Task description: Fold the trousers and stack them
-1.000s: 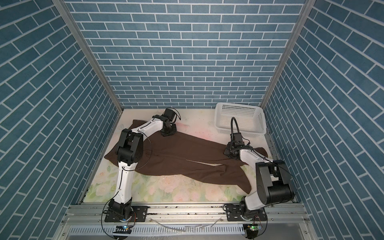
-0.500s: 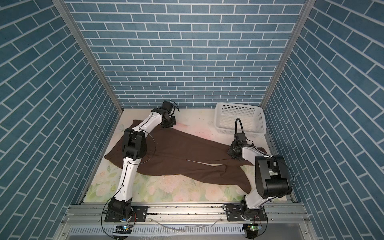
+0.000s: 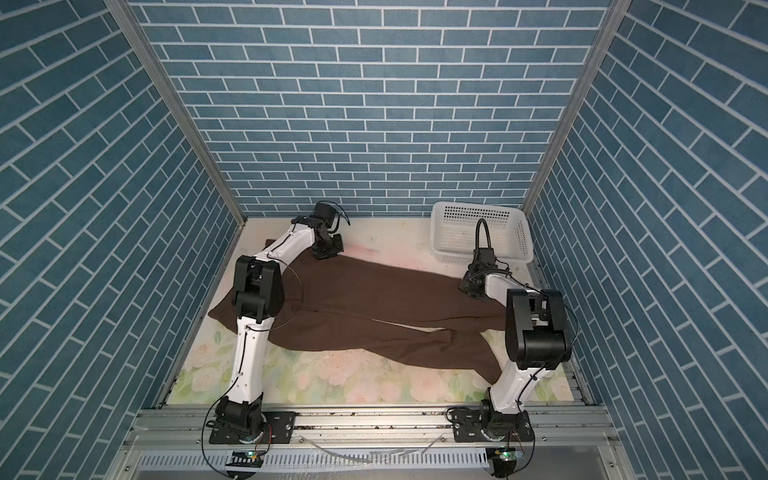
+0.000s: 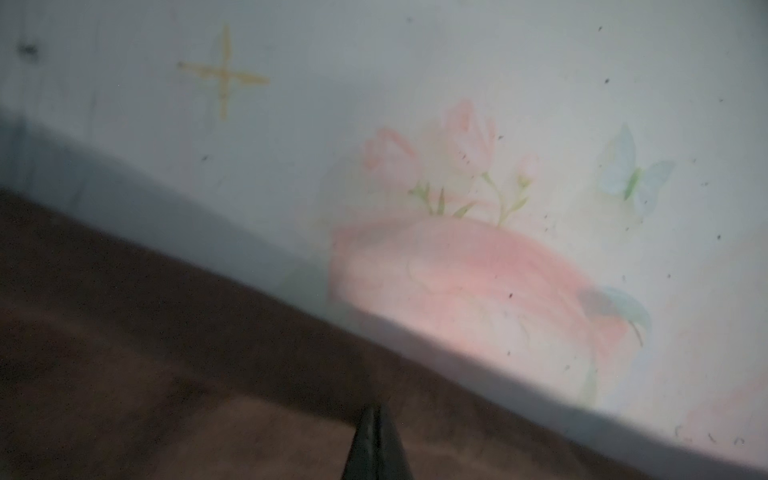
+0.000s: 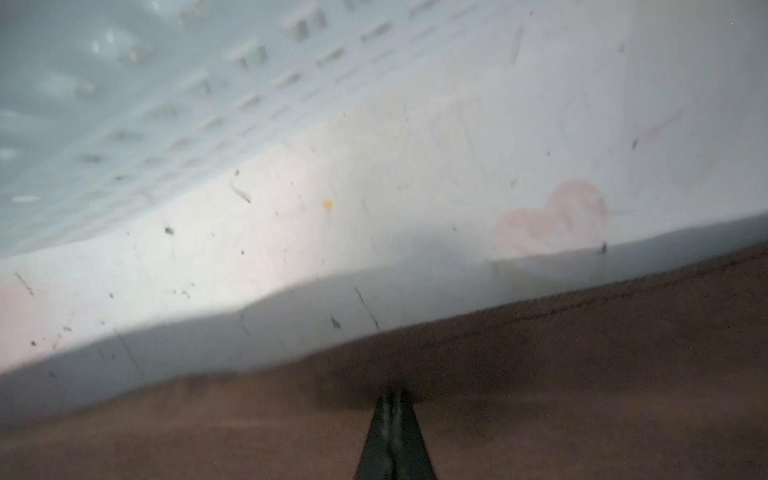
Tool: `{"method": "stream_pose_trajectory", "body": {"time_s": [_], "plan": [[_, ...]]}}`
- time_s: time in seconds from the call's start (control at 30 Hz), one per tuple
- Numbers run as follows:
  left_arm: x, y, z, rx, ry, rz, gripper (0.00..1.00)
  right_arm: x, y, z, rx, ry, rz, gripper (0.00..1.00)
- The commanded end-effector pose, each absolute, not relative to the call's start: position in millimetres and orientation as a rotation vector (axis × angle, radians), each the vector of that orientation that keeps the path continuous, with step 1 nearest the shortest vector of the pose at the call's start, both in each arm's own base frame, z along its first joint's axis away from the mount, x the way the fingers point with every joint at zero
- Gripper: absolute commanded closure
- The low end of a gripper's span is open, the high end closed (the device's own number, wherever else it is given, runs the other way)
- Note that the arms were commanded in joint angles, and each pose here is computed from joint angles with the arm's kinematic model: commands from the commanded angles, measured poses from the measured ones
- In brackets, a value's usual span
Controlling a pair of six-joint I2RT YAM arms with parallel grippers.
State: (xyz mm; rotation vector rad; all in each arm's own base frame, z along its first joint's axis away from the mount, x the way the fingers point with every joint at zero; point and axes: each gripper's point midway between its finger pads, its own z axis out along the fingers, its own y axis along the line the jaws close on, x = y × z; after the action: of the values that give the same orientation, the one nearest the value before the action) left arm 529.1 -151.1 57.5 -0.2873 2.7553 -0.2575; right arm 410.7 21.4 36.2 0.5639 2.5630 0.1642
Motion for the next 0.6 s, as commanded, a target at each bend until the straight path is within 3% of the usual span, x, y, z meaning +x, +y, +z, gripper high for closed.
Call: {"method": "stream_pose_trajectory", "body": {"time_s": [0.0,0.13,0.27,0.43,0.57], "plan": [[519,-144,84,-0.288,2.701,-0.289,0.93,431,15,55,0.52,2.516,0.127,1.0],[492,-124,85,-0.317,2.712,-0.237,0.87,422,16,74,0.525,2.492,0.148,1.0],[465,-99,84,-0.367,2.713,-0.155,0.83,387,14,94,0.551,2.481,0.158,1.0],[462,-80,82,-0.424,2.694,-0.107,0.53,322,-4,99,0.623,2.519,0.044,1.0],[475,-81,76,-0.44,2.698,-0.122,0.5,281,-24,87,0.711,2.547,-0.036,1.0]]}}
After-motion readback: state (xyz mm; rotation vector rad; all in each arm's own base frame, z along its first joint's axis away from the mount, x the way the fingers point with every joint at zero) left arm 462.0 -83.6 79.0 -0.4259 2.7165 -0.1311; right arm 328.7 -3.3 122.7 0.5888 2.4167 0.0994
